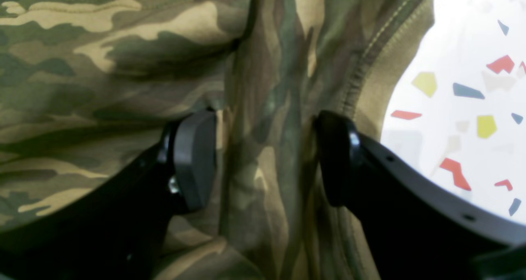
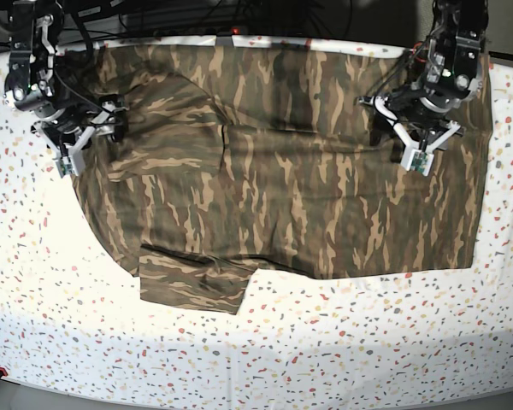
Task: Fold the T-shirt properly
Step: 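Slide both grippers along the shirt sides toward the hem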
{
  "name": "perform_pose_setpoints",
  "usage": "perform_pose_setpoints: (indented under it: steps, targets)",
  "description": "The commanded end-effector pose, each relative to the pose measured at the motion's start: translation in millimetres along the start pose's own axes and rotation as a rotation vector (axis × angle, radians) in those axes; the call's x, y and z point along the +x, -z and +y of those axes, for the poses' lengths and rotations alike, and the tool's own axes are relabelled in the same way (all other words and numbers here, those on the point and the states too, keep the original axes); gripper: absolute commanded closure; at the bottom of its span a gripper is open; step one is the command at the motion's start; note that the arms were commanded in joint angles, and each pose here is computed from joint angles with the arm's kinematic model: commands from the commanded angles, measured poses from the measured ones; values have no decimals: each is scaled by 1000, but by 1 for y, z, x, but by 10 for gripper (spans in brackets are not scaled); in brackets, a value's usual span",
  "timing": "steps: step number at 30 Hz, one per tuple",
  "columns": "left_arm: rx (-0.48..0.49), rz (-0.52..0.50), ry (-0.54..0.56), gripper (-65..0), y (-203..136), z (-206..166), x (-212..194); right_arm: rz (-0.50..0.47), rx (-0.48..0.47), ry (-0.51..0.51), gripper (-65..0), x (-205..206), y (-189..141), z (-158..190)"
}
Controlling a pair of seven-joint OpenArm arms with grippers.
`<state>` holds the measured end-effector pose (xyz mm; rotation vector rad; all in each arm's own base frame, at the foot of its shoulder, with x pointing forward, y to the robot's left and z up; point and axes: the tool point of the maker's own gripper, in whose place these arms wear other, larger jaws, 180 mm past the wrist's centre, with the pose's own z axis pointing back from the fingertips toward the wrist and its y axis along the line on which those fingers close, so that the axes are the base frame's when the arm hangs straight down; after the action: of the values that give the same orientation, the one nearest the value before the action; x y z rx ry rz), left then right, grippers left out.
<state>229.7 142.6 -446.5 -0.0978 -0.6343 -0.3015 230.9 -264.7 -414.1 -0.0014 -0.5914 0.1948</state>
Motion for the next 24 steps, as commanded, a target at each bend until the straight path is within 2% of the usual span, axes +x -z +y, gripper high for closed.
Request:
perform_pose_setpoints:
  steps: [1, 4, 10, 15, 17, 19, 24]
  targets:
    - [50, 251, 39, -343, -7, 11, -55, -29, -5, -25, -375, 14, -5, -2]
    - [62, 168, 60, -343, -10, 14, -19, -87, -4, -40, -375, 43, -11, -1]
    - [96, -52, 103, -343, -20, 22, 69, -225, 54, -7, -375, 105, -21, 6]
    - [122, -184, 112, -343, -18, 35, 119, -331, 42, -5, -375, 150, -28, -1]
    - [125, -214, 101, -343, -11, 42, 132, -347, 35, 7, -375, 161, -25, -7]
    - [116, -194, 71, -343, 0, 49, 134, -336, 18, 22, -375, 163, -18, -14]
    - [102, -223, 13, -343, 21, 62, 141, -271, 4, 63, -374, 153, 6, -33]
